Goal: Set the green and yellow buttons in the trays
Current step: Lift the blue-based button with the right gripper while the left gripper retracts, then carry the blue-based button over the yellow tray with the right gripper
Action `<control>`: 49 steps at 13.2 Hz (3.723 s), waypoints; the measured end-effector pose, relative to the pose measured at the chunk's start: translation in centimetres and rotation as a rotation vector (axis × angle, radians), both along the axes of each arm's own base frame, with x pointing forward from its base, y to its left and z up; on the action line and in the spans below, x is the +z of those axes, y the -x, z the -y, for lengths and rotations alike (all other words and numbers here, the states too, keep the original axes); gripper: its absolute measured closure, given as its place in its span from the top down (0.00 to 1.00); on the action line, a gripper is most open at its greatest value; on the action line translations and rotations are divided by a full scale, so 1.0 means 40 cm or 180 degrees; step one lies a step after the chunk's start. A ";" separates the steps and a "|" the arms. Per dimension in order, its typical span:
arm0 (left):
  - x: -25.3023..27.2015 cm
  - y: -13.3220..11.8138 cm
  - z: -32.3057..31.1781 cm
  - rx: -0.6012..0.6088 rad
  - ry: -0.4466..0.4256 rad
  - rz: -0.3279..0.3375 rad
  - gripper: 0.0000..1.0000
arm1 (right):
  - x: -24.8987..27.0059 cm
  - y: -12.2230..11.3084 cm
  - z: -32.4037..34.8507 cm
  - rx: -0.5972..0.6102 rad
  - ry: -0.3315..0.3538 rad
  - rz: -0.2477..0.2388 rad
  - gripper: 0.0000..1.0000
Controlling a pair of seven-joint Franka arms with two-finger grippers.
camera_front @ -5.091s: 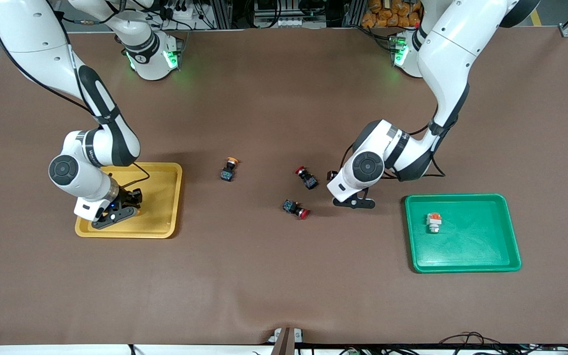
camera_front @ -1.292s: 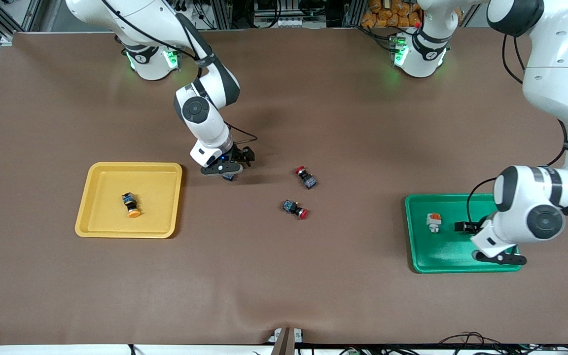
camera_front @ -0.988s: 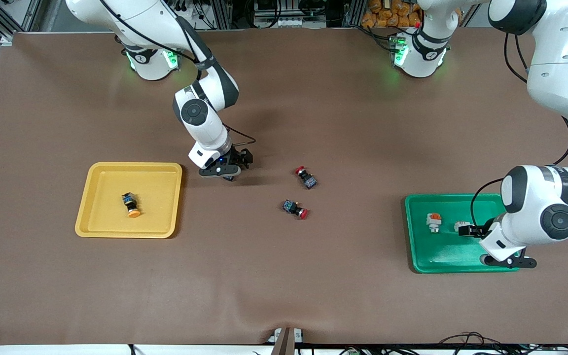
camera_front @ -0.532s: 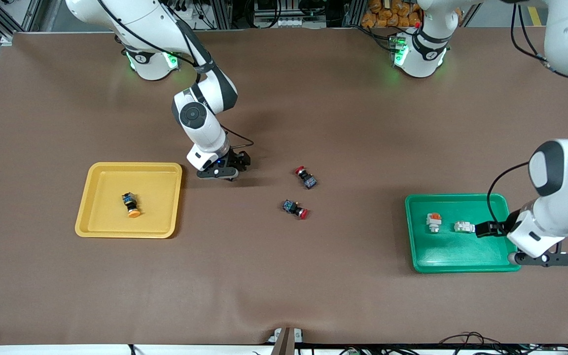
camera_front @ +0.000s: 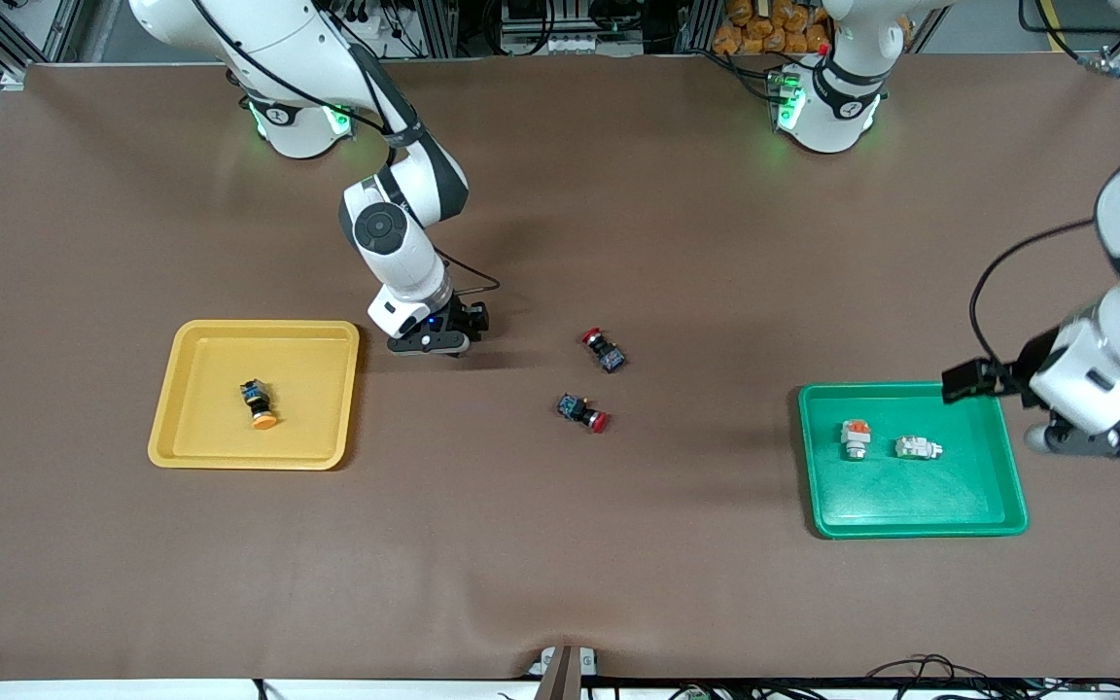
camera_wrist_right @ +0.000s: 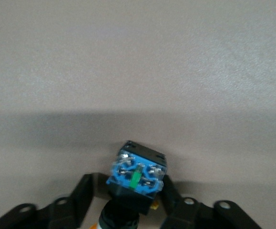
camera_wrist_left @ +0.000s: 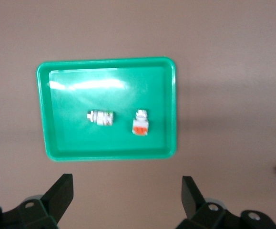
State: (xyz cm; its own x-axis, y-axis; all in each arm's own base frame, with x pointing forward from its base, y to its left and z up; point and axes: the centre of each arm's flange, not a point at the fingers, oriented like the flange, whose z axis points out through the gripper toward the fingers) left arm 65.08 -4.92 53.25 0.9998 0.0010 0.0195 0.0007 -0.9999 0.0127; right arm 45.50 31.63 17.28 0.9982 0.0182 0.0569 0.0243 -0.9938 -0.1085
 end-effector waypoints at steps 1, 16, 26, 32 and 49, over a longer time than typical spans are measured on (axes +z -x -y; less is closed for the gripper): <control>0.047 0.024 0.012 0.0097 0.0007 0.0028 1.00 | 0.000 -0.002 0.002 -0.0006 0.0001 0.0002 0.48; 0.318 0.353 0.002 0.0174 0.0153 0.0082 1.00 | 0.267 -0.074 0.003 -0.0096 0.0069 -0.0530 0.41; 0.276 0.261 -0.041 -0.0226 0.0166 -0.0064 1.00 | 0.440 -0.230 0.233 0.0451 0.0187 -0.0579 0.41; 0.250 0.246 -0.039 -0.0180 0.0165 -0.0127 1.00 | 0.491 -0.306 0.609 0.0875 0.0149 -0.0619 0.41; 0.255 0.247 -0.048 -0.0030 0.0003 -0.0123 1.00 | 0.122 -0.380 0.639 0.1161 0.0296 -0.0306 0.41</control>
